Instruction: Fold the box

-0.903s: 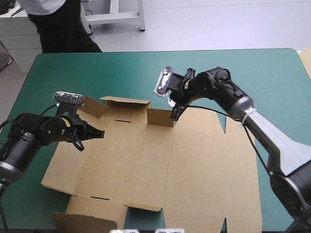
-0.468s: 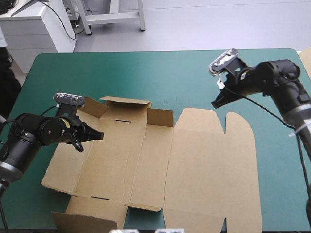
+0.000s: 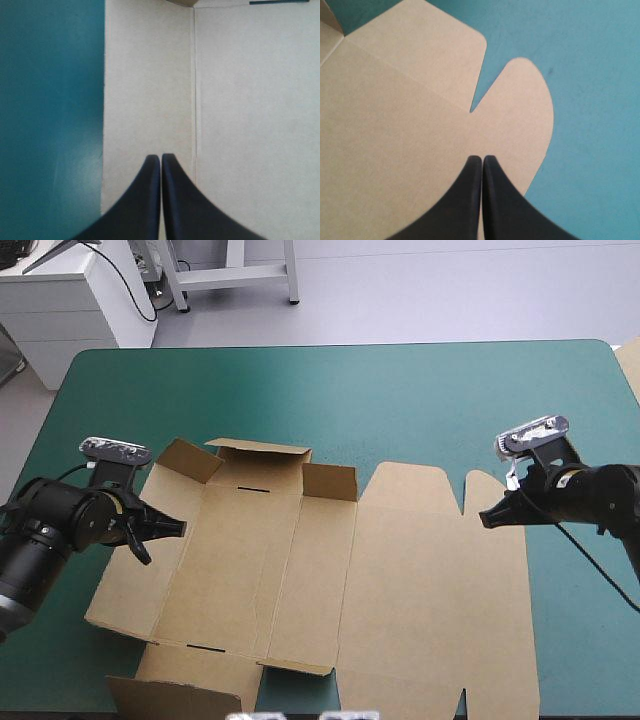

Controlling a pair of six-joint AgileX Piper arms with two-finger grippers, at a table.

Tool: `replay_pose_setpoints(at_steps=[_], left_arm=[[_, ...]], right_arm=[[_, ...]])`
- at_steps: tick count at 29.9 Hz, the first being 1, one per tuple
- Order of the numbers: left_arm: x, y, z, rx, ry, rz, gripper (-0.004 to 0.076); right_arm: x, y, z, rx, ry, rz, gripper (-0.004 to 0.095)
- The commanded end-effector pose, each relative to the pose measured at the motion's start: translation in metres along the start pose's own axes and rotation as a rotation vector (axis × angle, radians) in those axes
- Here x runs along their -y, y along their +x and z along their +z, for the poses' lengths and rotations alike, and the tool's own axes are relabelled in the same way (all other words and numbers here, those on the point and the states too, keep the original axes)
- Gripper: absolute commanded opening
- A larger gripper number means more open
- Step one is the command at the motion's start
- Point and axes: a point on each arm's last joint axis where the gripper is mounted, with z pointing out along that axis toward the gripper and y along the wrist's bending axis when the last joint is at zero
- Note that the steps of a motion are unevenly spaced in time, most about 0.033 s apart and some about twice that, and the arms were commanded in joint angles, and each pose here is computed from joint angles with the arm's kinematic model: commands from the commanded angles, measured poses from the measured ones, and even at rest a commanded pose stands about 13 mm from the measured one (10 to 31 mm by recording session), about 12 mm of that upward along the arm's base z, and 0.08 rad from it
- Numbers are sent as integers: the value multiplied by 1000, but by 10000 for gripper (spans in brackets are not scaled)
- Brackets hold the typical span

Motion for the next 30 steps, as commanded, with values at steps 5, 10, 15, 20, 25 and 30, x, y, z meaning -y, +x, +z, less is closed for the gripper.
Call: replay_pose_setpoints(at_steps=[5,10,15,20,25,30], left_arm=[[-21,15,-42,64,-142,-53,-8],[-26,22,-53,92,-162,-76,-8],[-26,18,-53,131,-172,-41,-8],[-25,16,-53,144,-163,-26,-8],[-26,16,-53,147,-170,-19,-8],[-37,11,-63,180,-256,-16,3]], right_arm=[[-7,22,-3,86,0,73,-15],[-10,30,2,101,-10,98,-15],[-11,31,5,120,-22,111,-15],[-11,28,4,145,-25,109,-15],[-11,28,4,145,-17,97,-15],[-10,28,4,148,-13,95,-15]])
